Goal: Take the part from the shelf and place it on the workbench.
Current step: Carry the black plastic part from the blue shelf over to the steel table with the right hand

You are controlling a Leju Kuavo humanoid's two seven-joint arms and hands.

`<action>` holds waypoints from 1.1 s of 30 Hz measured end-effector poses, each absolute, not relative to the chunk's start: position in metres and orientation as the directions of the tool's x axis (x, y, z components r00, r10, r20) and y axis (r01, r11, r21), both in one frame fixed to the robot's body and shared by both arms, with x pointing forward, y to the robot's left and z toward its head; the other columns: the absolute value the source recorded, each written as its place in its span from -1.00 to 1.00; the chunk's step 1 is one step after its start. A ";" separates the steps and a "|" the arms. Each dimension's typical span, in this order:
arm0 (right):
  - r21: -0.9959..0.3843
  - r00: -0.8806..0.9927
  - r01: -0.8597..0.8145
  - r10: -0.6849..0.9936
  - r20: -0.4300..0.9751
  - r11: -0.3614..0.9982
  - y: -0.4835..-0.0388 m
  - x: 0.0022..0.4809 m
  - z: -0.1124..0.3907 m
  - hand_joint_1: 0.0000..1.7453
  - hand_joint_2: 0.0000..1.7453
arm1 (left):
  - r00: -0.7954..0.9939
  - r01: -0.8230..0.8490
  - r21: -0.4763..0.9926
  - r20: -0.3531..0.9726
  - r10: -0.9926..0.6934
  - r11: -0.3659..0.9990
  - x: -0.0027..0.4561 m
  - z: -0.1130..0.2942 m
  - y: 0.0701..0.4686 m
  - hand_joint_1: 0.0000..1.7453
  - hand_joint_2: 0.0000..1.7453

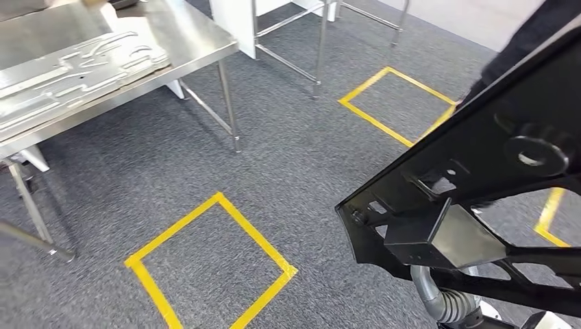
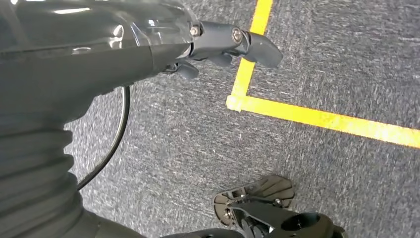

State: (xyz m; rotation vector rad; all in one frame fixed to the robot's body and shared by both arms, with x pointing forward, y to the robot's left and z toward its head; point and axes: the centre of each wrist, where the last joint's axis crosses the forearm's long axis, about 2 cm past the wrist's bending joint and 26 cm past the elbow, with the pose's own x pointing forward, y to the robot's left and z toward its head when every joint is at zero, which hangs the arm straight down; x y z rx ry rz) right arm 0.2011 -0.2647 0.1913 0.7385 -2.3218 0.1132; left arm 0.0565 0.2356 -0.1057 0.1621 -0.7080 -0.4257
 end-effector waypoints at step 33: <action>0.128 -0.596 -0.525 -0.471 0.650 0.842 -0.269 0.197 0.189 1.00 1.00 | 0.683 0.319 0.282 0.593 -0.426 0.905 0.055 -0.106 0.235 -1.00 1.00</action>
